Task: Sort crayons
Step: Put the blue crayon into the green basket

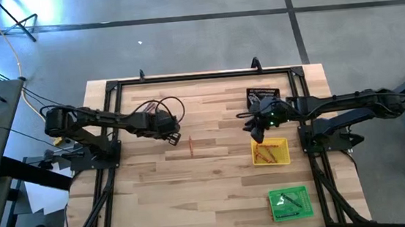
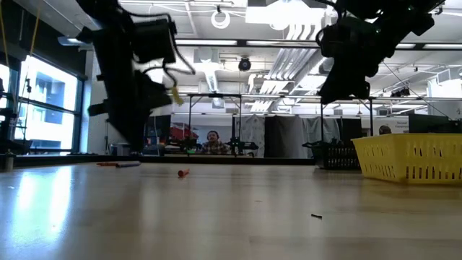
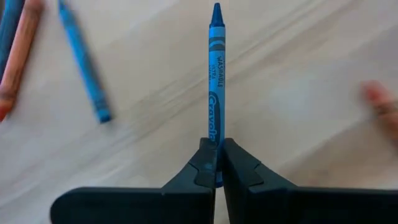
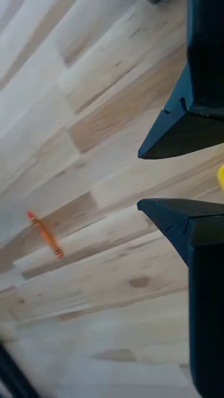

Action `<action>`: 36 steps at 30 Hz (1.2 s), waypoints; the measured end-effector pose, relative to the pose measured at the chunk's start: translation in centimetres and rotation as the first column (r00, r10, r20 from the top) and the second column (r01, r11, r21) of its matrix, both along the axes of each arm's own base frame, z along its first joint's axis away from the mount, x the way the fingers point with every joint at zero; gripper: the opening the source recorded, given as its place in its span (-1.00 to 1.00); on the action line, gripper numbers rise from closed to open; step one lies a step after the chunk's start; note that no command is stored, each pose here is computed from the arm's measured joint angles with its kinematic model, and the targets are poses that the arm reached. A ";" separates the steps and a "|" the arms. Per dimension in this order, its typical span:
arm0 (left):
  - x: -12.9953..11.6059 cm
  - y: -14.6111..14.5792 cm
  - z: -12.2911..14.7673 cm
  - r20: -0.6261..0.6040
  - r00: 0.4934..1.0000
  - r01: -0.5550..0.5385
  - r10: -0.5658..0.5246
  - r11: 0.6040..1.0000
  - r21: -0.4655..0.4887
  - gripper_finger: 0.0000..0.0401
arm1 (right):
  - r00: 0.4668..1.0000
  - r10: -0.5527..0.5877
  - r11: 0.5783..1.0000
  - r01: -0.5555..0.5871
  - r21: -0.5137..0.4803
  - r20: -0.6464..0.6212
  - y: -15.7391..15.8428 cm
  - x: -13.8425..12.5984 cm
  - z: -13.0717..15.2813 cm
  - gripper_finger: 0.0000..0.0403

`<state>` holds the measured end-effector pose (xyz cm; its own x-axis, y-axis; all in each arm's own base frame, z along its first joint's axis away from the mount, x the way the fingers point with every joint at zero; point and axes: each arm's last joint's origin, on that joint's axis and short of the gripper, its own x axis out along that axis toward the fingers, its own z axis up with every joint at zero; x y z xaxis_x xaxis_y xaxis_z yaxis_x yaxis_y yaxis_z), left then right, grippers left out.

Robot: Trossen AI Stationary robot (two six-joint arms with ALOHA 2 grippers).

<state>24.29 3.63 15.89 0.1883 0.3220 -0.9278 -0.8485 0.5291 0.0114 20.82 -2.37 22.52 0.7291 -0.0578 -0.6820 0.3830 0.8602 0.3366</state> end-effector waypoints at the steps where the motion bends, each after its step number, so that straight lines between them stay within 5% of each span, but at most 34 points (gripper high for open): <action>1: 0.3 -0.2 0.4 0.028 1.000 0.012 -0.012 1.000 0.013 -1.00 | 1.000 -0.002 1.000 0.002 0.004 -0.011 0.0 -0.1 -0.1 -0.47; 7: 2.7 -1.9 2.6 0.227 0.961 0.138 -0.158 0.985 0.103 -1.00 | 0.998 -0.054 0.998 0.055 -0.037 0.039 -0.2 0.2 0.3 -0.47; 14: 5.1 -4.4 4.8 0.464 0.821 0.240 -0.331 0.939 0.246 -1.00 | 0.940 0.082 0.988 -0.032 -0.153 0.331 1.3 1.8 1.8 -0.47; 19: 6.0 -6.1 6.3 0.554 0.719 0.222 -0.420 0.894 0.390 -1.00 | 0.847 0.183 0.968 -0.065 -0.244 0.500 3.8 2.1 2.7 -0.47; 27: 6.7 -8.9 9.3 0.634 0.526 0.157 -0.567 0.797 0.583 -1.00 | 0.746 0.181 0.956 0.021 -0.293 0.641 7.1 1.8 3.1 -0.47; 36: 6.5 -10.7 10.6 0.657 0.435 0.118 -0.615 0.762 0.636 -1.00 | 0.638 0.163 0.960 0.072 -0.270 0.752 8.6 3.4 2.8 -0.47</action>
